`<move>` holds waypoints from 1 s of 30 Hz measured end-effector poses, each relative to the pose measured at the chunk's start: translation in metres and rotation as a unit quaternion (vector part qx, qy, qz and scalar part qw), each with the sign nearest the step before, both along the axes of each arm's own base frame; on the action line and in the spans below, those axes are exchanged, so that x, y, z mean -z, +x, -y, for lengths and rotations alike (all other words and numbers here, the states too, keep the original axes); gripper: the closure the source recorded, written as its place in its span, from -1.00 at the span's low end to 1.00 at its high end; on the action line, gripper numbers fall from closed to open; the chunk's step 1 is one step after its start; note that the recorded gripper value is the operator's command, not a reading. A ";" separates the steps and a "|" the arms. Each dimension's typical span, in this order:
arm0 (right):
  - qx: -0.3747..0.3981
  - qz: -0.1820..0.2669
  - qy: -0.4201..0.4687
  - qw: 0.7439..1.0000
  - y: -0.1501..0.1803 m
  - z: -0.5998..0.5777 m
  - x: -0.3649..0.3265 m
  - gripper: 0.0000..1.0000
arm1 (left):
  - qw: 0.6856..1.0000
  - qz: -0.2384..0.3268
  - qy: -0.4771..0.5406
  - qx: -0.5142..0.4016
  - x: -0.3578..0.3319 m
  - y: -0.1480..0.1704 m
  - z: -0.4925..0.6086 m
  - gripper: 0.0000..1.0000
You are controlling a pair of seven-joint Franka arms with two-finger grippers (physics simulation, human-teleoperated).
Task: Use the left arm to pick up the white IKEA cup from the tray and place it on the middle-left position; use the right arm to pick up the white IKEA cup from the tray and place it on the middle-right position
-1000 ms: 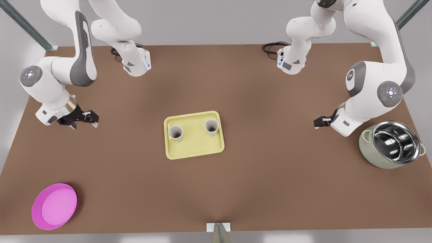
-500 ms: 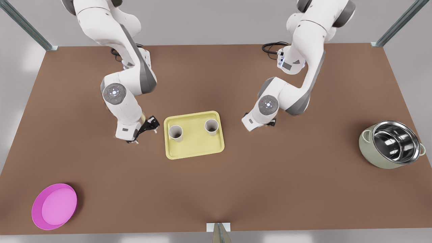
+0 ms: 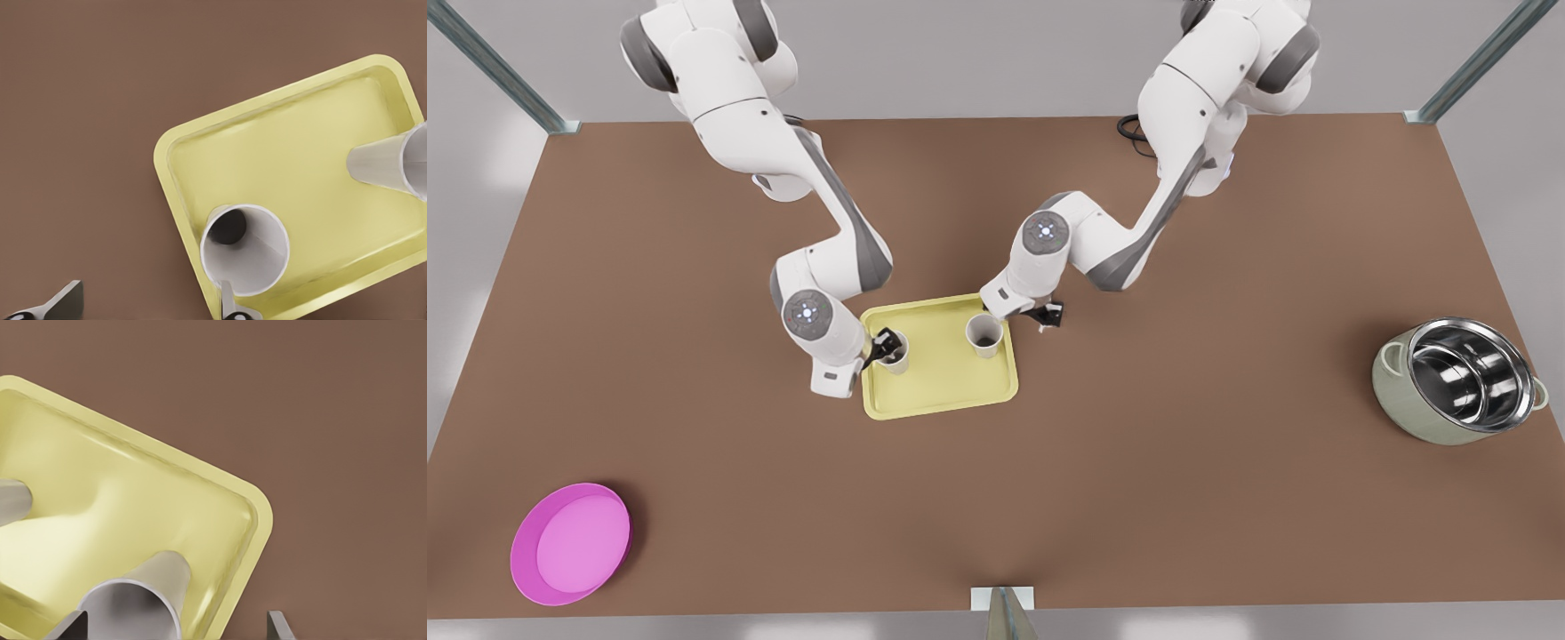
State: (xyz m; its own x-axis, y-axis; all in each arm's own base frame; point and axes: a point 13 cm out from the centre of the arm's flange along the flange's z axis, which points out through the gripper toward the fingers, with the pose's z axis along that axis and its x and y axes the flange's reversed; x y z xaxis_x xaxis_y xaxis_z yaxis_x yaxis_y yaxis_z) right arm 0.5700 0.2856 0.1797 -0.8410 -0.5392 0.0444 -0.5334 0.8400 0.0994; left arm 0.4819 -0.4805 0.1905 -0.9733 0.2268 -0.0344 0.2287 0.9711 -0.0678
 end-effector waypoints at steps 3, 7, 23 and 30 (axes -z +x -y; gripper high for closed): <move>0.008 -0.005 -0.004 1.000 -0.018 0.008 0.026 -1.00 | 1.000 0.009 0.001 -0.015 0.017 0.011 0.017 -1.00; 0.012 0.007 0.002 1.000 -0.027 0.004 0.041 -1.00 | 0.999 0.022 0.000 -0.044 0.026 0.030 0.025 -1.00; 0.026 0.023 0.005 0.999 -0.037 0.009 0.065 -0.98 | 0.995 0.029 0.034 -0.090 0.061 -0.001 0.031 -1.00; 0.028 0.032 0.011 0.999 -0.033 0.008 0.066 0.28 | 0.993 0.030 0.046 -0.102 0.090 -0.010 0.027 -1.00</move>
State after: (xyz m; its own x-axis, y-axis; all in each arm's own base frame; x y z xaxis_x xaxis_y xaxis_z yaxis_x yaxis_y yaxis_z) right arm 0.5373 0.2779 0.1134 -0.8706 -0.4916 -0.0211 -0.4915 0.8667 0.0847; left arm 0.4724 -0.5074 0.1002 -0.9962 0.0294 -0.0815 0.0269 0.9991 0.0314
